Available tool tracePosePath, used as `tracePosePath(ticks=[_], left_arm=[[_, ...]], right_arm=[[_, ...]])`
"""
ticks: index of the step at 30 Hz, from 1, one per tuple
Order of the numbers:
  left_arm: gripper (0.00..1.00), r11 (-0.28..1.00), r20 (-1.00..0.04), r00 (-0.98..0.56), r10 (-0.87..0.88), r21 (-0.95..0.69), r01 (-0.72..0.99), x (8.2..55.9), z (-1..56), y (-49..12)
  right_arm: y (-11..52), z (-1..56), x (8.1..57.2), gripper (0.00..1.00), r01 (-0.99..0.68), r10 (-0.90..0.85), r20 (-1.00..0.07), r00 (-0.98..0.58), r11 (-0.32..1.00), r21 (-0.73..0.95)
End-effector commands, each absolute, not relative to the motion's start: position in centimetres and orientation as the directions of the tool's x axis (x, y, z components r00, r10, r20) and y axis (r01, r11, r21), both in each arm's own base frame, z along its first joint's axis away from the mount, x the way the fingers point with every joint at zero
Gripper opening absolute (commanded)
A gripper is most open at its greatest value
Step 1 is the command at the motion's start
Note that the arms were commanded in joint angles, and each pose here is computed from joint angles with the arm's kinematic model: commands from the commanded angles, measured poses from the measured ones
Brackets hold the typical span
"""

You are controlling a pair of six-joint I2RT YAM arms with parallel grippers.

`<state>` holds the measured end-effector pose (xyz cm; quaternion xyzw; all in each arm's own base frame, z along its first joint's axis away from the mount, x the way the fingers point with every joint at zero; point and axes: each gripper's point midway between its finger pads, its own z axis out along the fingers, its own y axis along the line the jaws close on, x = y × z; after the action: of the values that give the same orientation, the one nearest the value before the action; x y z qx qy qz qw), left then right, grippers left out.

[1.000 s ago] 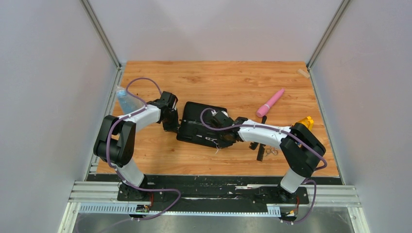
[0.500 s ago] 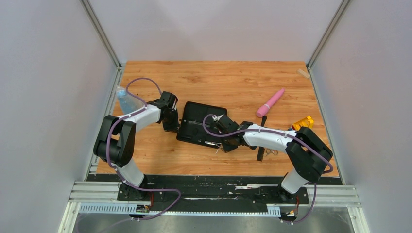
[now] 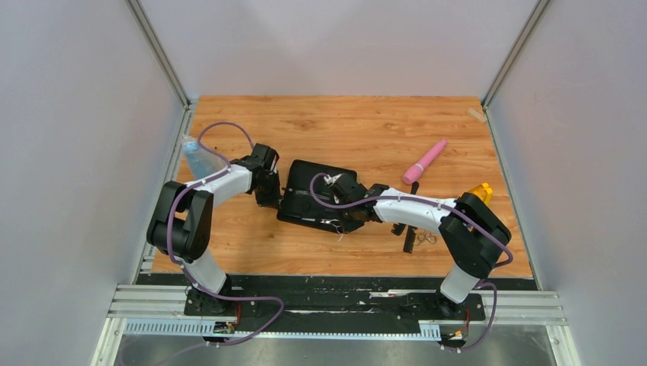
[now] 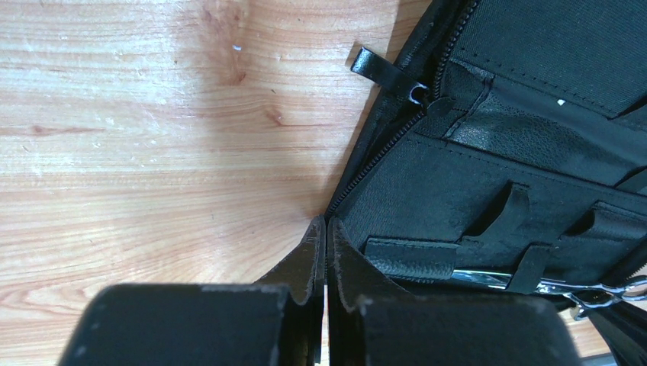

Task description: Sort the hair-cutting tools

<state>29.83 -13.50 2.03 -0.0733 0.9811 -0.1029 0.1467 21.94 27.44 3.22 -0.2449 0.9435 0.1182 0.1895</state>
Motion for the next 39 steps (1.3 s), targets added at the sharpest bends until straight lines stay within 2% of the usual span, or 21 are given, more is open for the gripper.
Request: tracePosePath(ticks=[1,9,19,32,39], left_arm=[[0.0,0.982,-0.191,-0.97,-0.148,-0.148,-0.121,27.1,0.3,-11.9],[0.0,0.975,-0.183,-0.969,-0.165,-0.18,-0.132,26.7,0.3,-12.4],[0.0,0.964,-0.148,-0.97,-0.192,-0.212,-0.158,25.3,-0.6,-12.8],[0.0,0.964,-0.142,-0.974,-0.174,-0.225,-0.14,24.8,-0.5,-13.7],[0.0,0.969,-0.147,-0.978,-0.15,-0.217,-0.117,24.4,-0.5,-14.2]], right_arm=[[30.6,4.9,23.1,0.0,-0.551,-0.41,-0.483,-0.774,0.812,0.194],[32.1,4.7,23.3,0.0,-0.511,-0.366,-0.466,-0.806,0.827,0.235],[33.3,3.4,22.6,0.0,-0.399,-0.265,-0.392,-0.881,0.862,0.314],[35.0,3.9,23.2,0.02,-0.467,-0.312,-0.433,-0.846,0.826,0.315],[36.6,4.1,23.8,0.07,-0.496,-0.333,-0.449,-0.829,0.81,0.314]])
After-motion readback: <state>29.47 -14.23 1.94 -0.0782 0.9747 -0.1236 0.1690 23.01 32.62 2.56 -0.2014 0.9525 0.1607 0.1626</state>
